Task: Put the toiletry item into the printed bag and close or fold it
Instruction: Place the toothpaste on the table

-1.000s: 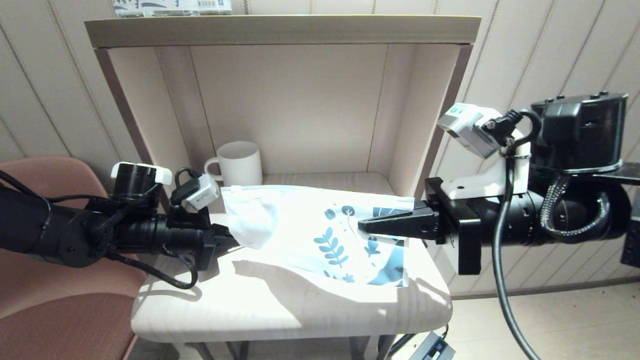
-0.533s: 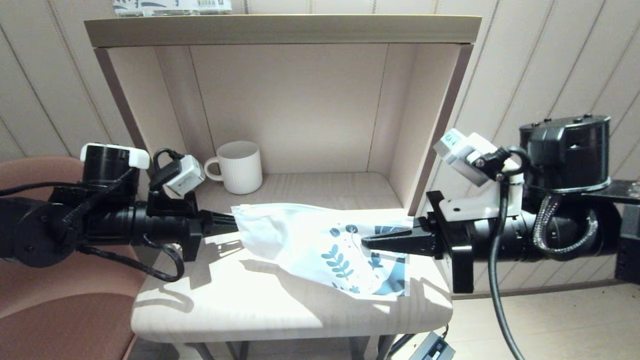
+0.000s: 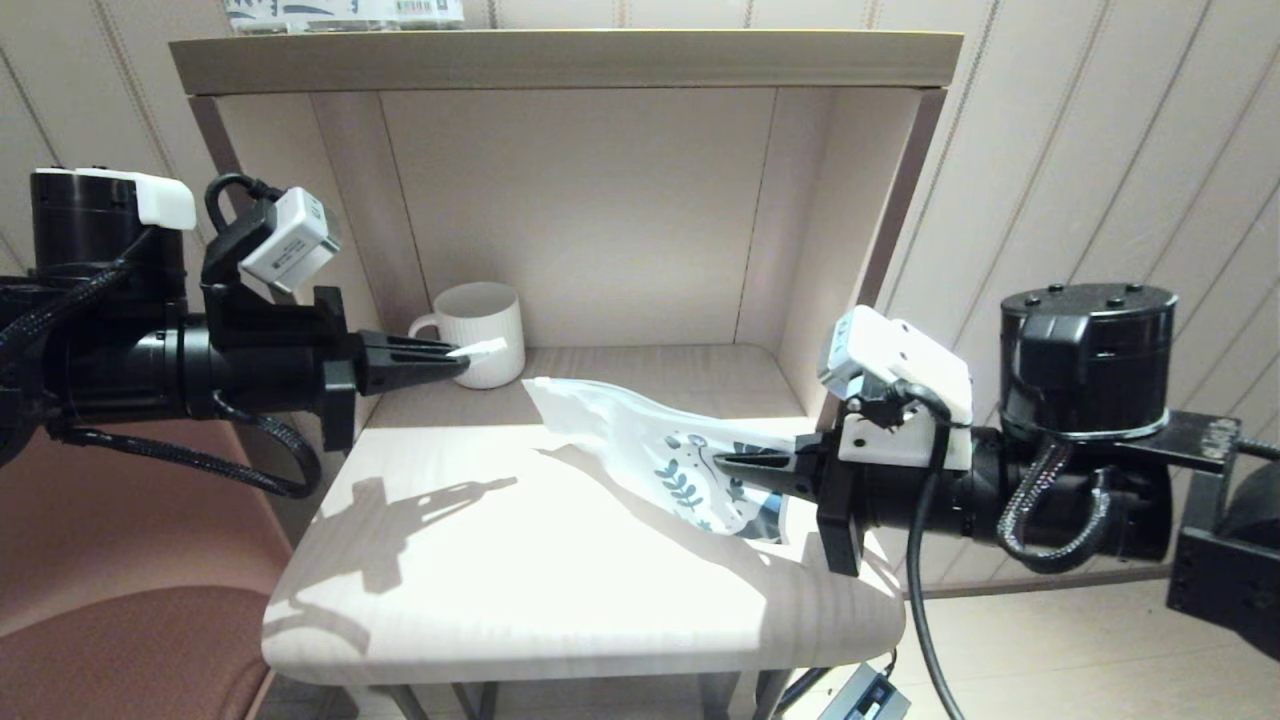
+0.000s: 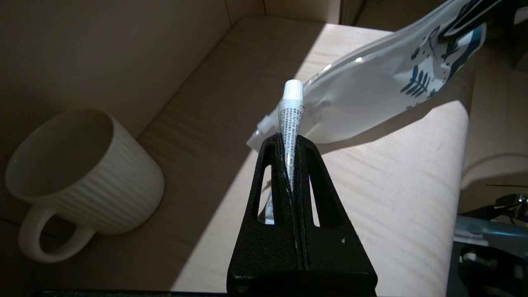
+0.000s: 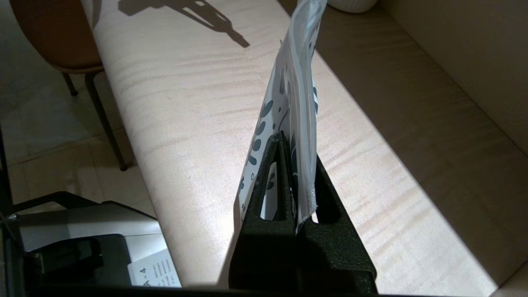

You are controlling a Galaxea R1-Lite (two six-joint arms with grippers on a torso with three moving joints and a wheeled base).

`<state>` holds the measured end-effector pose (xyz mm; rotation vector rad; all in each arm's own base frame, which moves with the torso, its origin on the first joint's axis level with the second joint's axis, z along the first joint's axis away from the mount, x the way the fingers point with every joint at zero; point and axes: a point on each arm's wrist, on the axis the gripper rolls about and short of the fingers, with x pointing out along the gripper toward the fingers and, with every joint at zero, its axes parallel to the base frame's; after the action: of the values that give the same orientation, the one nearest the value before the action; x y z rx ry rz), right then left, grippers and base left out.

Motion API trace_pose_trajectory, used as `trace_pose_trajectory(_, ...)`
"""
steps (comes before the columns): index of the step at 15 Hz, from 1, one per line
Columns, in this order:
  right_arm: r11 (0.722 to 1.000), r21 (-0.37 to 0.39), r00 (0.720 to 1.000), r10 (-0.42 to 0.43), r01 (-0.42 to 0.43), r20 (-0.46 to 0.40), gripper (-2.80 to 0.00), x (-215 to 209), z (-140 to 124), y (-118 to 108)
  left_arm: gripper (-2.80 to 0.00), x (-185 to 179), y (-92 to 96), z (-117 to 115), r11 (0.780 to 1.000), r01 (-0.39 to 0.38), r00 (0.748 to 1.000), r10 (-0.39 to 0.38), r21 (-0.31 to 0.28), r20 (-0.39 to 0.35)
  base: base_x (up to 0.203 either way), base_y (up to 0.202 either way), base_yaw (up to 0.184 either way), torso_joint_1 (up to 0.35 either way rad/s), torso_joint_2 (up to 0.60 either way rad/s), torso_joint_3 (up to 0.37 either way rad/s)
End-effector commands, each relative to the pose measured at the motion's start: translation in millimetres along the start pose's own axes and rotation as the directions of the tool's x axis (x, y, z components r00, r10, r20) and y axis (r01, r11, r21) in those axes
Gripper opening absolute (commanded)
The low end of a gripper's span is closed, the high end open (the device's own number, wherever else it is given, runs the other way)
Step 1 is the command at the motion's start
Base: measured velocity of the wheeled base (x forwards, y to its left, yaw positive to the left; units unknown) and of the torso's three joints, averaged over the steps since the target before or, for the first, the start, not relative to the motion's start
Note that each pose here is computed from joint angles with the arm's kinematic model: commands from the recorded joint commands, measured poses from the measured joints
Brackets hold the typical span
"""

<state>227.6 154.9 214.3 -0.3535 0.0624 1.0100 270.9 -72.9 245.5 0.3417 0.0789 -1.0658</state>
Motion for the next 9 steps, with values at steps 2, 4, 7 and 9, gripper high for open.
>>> trace_pose_trajectory(2, 1.000, -0.014, 1.000, 0.023, -0.023, -0.016, -2.80, 12.5, -15.8, 11.9, -2.80, 7.5, -4.2, 18.2, 0.999, 0.034, 0.999, -0.035, 0.039, 0.033, 0.000, 0.000, 0.000, 0.000, 0.00, 0.000)
trace_pose_trajectory(4, 0.998, -0.019, 0.998, 0.058, -0.058, -0.028, -2.80, 13.6, -22.0, 24.6, -2.80, 18.5, -13.5, 33.1, 0.994, 0.093, 0.995, -0.095, 0.053, 0.043, 0.000, 0.000, 0.000, 0.000, 0.00, 0.000)
trace_pose_trajectory(7, 0.998, -0.031, 0.998, 0.049, -0.051, -0.038, -2.80, 12.8, -28.5, 27.4, -2.80, 33.2, -23.5, 39.5, 0.986, 0.157, 0.986, -0.159, 0.055, 0.041, 0.000, 0.000, 0.000, 0.000, 0.00, 0.000)
trace_pose_trajectory(9, 0.998, -0.031, 0.998, 0.045, -0.046, -0.035, -2.80, 12.8, -27.7, 25.8, -2.80, 37.9, -28.9, 36.0, 0.982, 0.185, 0.982, -0.187, 0.045, 0.027, 0.000, 0.000, 0.000, 0.000, 0.00, 0.000)
